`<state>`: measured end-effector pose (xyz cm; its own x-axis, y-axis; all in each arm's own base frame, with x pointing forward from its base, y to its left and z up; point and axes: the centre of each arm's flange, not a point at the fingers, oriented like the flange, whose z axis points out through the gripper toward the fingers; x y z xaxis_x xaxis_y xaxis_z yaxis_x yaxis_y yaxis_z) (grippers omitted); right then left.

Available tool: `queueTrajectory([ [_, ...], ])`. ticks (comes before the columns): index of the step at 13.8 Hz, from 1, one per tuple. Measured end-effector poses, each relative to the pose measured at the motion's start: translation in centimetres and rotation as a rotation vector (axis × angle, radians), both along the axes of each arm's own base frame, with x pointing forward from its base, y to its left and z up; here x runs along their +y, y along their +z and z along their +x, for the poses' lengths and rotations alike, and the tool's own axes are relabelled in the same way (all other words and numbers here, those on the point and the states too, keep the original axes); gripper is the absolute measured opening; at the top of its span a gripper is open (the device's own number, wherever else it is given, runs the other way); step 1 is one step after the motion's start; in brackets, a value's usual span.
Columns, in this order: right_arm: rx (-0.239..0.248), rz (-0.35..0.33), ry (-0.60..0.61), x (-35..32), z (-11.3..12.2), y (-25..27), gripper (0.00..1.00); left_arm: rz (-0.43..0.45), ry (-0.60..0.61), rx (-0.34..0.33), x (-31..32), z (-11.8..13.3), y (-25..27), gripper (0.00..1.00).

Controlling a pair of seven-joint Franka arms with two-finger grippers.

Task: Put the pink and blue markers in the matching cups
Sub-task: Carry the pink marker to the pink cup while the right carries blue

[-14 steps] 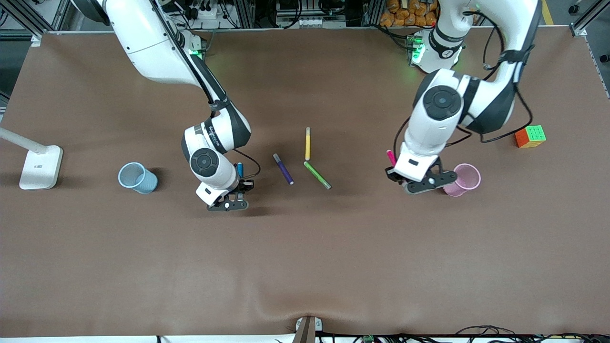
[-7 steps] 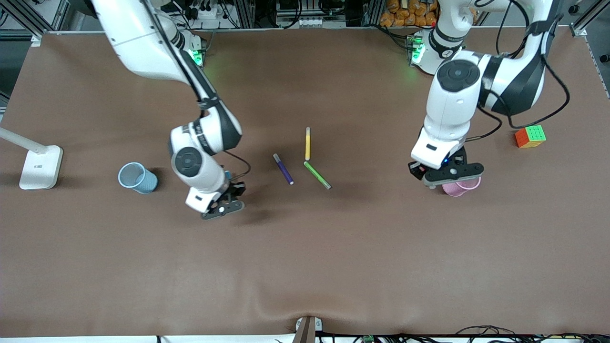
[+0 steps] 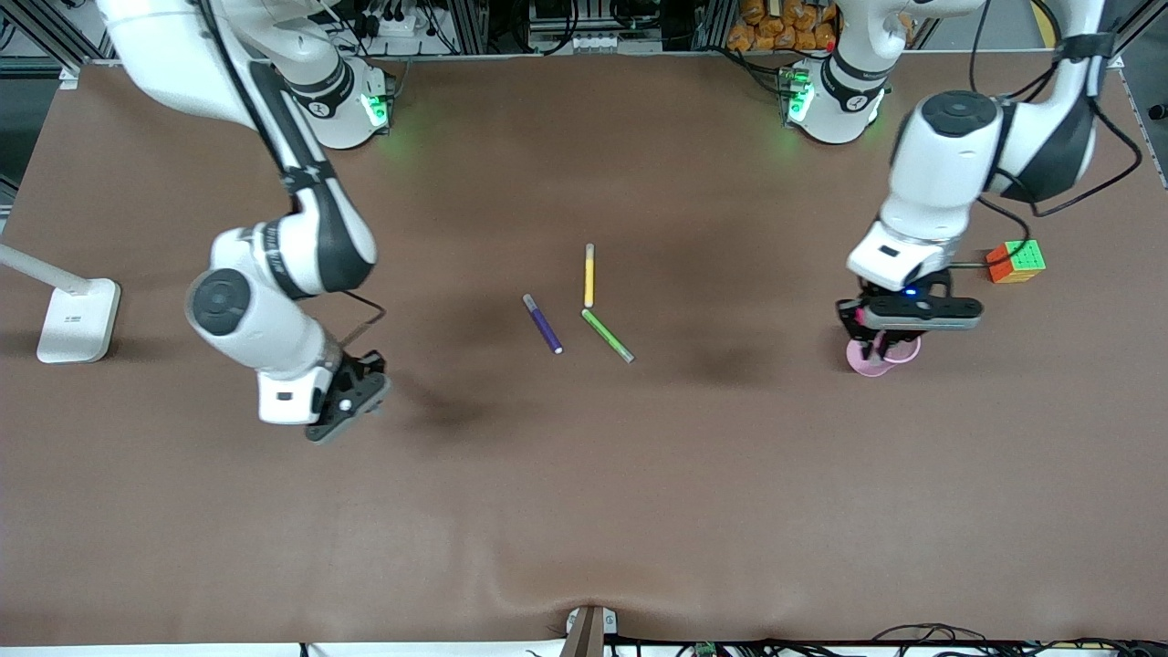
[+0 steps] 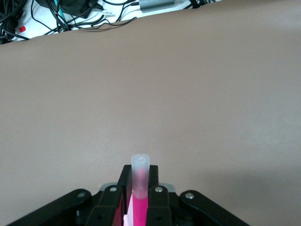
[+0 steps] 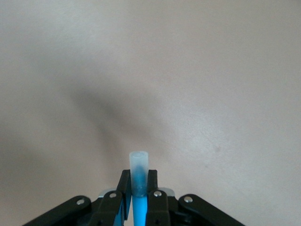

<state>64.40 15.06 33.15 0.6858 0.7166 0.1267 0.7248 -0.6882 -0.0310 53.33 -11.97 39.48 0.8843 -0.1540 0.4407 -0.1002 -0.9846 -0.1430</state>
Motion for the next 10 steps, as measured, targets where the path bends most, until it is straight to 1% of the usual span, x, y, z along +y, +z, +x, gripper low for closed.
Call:
queueTrajectory([
  [2, 0.028, 0.078, 0.073, -1.3, -0.2, 0.8, 0.17, 0.02, -0.043, -0.03, 0.9, -0.5, -1.0, 0.17],
  [4, 0.041, 0.129, 0.14, -3.1, -0.3, 1.3, 0.17, 0.065, -0.073, -0.072, 4.4, -0.7, -2.3, 0.17],
  [5, 0.045, 0.163, 0.165, -4.4, -0.2, 1.4, 0.17, 0.072, -0.075, -0.082, 6.1, -0.8, -3.0, 0.17],
  [6, 0.055, 0.21, 0.19, -5.5, -0.3, 1.7, 0.17, 0.07, -0.075, -0.083, 7.1, -0.9, -3.7, 0.17],
  [8, 0.096, 0.315, 0.252, -7.6, -0.7, 2.6, 0.17, 0.057, -0.085, -0.082, 7.1, -1.1, -4.7, 0.17],
  [10, 0.133, 0.388, 0.308, -9.9, -1.1, 3.6, 0.17, 0.039, -0.099, -0.092, 6.8, -1.0, -5.3, 0.17],
])
